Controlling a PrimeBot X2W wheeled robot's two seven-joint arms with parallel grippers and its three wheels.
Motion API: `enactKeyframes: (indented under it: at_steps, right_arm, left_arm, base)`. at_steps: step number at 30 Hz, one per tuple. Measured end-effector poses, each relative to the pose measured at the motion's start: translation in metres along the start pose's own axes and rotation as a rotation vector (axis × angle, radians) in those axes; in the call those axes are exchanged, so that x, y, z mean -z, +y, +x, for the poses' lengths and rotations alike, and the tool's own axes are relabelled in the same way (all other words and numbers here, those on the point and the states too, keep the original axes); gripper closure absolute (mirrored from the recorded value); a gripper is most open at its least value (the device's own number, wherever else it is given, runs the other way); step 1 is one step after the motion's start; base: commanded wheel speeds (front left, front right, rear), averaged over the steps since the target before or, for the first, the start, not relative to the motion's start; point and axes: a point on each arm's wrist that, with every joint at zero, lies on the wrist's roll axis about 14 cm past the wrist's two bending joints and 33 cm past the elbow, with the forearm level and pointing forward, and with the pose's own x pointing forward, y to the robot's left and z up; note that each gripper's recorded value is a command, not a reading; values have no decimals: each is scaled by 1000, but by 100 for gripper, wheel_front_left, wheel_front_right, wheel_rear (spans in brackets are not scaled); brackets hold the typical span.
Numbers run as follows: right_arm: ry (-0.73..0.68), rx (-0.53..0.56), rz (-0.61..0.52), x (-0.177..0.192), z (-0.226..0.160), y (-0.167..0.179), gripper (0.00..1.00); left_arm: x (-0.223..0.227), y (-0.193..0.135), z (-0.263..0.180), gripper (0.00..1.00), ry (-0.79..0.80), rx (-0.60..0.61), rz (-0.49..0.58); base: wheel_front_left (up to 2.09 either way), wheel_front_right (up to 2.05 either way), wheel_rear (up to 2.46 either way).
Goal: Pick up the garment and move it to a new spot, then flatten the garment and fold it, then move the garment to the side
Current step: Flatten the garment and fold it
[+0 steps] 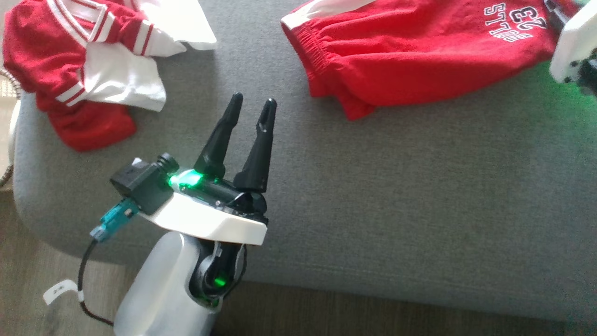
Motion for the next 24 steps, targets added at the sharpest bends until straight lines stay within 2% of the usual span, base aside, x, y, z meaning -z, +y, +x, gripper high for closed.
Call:
enactKeyframes:
  at_steps: [3, 7, 13, 24]
  right_arm:
    - [-19, -12, 17, -3, -6, 3, 100]
    - [-38, 7, 36, 7, -21, -9, 100]
    - [-71, 75, 72, 18, -55, -41, 100]
    - [-142, 216, 109, 14, -119, -98, 100]
  left_arm:
    - [-2, -1, 2, 0, -7, 5, -3]
    - [2, -6, 4, 0, -3, 18, -16]
    - [13, -22, 5, 0, 23, 63, -27]
    - [24, -49, 18, 0, 40, 151, -35]
  base:
    - [0, 0, 0]
    - [0, 0, 0]
    - [0, 0, 0]
    - [0, 0, 0]
